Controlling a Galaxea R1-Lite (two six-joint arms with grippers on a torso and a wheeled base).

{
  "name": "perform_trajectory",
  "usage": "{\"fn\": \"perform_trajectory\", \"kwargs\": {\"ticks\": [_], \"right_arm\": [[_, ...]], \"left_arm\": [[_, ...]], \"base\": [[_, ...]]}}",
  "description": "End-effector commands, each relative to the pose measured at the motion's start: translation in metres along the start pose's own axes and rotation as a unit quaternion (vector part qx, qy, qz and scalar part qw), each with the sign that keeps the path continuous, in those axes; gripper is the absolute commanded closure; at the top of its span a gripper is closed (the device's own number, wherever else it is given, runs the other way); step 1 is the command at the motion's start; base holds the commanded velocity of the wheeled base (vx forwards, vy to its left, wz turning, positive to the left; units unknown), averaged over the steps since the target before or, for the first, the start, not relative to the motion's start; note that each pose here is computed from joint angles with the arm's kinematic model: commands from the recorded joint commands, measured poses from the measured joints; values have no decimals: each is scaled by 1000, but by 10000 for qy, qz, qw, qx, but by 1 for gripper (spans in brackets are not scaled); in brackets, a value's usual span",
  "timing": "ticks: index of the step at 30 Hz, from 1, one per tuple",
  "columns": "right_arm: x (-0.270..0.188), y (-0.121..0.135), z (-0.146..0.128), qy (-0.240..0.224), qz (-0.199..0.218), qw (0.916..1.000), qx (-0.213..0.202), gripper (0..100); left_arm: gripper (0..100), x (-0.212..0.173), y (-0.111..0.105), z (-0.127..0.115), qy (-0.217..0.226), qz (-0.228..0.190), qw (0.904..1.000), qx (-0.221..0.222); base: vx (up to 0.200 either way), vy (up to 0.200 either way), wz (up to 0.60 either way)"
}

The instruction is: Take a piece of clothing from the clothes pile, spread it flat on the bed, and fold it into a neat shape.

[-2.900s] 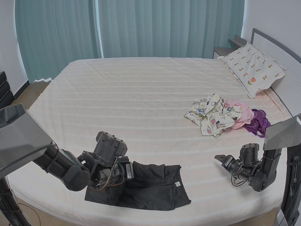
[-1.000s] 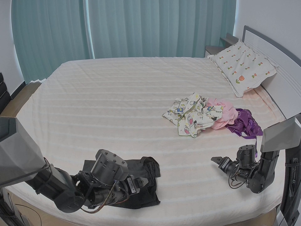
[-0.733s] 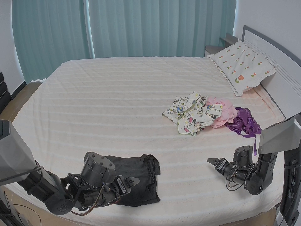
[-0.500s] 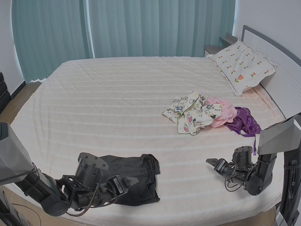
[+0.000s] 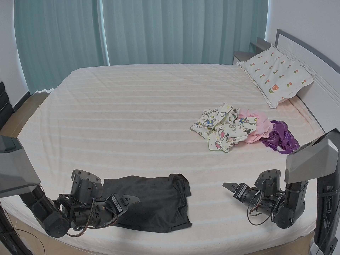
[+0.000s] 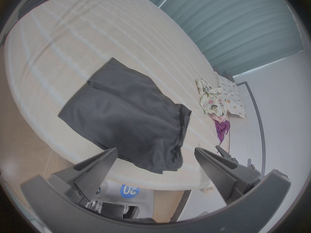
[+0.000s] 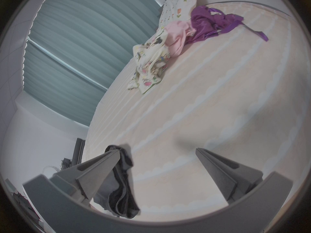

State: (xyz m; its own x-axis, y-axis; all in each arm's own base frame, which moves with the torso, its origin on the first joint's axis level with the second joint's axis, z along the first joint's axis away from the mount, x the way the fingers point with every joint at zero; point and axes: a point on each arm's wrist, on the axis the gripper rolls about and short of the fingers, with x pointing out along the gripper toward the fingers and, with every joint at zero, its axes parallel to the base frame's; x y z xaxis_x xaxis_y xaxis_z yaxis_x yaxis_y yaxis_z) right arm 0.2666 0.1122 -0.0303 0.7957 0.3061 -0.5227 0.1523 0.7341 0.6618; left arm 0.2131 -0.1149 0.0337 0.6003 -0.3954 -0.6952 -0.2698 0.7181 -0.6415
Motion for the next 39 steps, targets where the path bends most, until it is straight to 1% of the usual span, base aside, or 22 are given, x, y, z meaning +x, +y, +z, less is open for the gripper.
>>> {"fn": "perform_trajectory", "kwargs": {"ticks": [1,6,13,18,21,26,27,33,35,39], "right_arm": [[-4,0,-10,156,-5,9999,-66,0],[-6,-1,-12,205,-25,9998,-84,0],[-14,0,-20,276,53,9995,-149,0],[-21,-5,-26,453,-32,9988,-198,0],[-28,-9,-30,647,-113,9975,-258,0],[-34,-12,-33,855,-107,9955,-399,0],[-34,-12,-33,855,-105,9954,-422,0],[-30,-12,-34,841,-77,9955,-433,0],[-24,-9,-30,743,22,9963,-435,0],[-22,-9,-28,712,47,9959,-560,0]], "left_arm": [[0,10,15,-3,68,235,9997,-40],[0,17,21,-4,46,247,9997,-13],[0,20,24,0,-49,201,9998,-49],[0,17,25,5,93,35,9998,-151],[0,16,26,6,117,24,9998,-172],[0,16,27,5,133,24,9998,-168],[0,16,27,5,133,24,9998,-168],[0,16,27,5,137,30,9998,-169],[0,16,27,5,141,37,9998,-162],[0,16,27,5,141,37,9998,-162]], "base": [[0,200,0],[0,200,0],[0,200,0],[0,200,0],[0,0,0],[0,0,0],[0,0,0],[-200,0,0],[0,0,0],[0,0,0]]}}
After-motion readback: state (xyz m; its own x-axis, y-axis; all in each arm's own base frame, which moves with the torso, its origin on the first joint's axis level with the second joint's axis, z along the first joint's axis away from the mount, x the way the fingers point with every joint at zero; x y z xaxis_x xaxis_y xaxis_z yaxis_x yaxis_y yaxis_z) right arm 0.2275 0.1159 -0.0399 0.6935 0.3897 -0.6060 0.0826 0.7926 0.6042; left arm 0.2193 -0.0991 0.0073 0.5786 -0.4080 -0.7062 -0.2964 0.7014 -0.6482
